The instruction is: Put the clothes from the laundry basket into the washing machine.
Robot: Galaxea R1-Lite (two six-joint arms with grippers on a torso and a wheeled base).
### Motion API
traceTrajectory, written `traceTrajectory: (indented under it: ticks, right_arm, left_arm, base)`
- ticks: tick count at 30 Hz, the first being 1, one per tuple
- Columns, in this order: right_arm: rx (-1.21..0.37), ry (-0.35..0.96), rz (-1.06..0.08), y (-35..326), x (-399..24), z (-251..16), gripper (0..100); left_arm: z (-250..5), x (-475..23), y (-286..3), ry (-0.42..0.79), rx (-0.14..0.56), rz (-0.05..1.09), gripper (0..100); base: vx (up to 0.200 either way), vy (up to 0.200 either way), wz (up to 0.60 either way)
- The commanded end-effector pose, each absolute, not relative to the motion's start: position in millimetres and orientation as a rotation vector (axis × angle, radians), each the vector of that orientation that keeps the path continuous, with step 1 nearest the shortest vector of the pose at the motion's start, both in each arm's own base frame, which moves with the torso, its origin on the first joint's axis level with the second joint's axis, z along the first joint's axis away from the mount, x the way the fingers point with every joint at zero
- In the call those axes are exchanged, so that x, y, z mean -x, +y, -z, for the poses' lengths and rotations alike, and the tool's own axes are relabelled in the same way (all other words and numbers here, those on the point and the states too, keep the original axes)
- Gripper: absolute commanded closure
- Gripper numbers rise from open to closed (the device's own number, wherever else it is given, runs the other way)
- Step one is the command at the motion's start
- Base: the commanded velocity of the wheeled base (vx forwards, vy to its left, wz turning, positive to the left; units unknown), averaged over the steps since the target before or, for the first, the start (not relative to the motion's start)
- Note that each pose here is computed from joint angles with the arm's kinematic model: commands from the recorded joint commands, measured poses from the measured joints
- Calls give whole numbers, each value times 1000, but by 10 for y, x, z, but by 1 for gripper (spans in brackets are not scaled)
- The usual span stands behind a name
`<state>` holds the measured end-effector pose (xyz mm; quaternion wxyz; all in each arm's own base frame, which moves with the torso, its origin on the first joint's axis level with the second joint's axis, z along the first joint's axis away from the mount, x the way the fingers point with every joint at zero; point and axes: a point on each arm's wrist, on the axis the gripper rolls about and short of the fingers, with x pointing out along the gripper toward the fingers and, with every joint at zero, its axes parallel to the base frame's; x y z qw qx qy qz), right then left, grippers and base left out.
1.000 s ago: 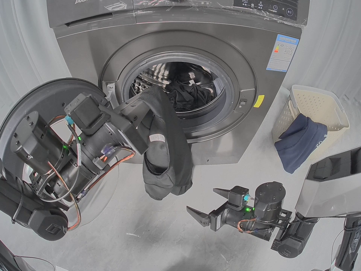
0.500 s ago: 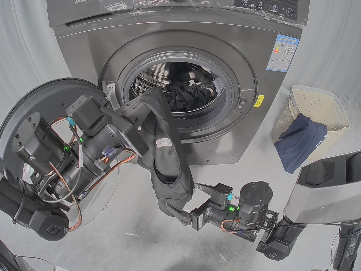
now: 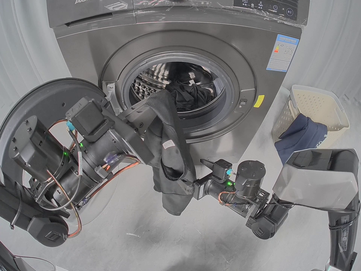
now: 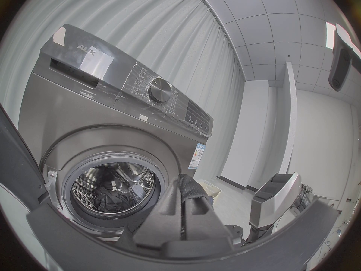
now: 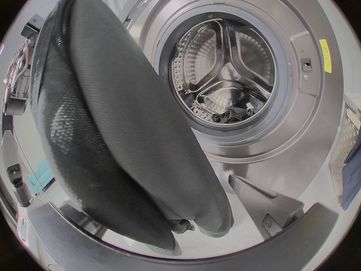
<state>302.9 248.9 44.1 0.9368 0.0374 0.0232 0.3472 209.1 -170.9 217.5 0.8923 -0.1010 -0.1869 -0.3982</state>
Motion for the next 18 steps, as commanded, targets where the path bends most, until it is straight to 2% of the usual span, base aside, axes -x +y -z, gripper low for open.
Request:
traceTrajectory:
  ticks: [1, 10, 18]
  right_arm:
    - [-75, 54, -695, 2462, -3105, -368, 0]
    - [-82, -25, -696, 2641, -3372, -385, 0]
    - [-89, -64, -692, 2765, -3587, -263, 0]
  left_arm:
    - [-2190, -2064, -1709, -393, 213, 832, 100]
    - [-2187, -2022, -1749, -389, 217, 853, 100]
    - [-2228, -1983, -1743, -403, 224, 863, 100]
  base:
    - [0, 0, 0]
    - [0, 0, 0]
    - [0, 0, 0]
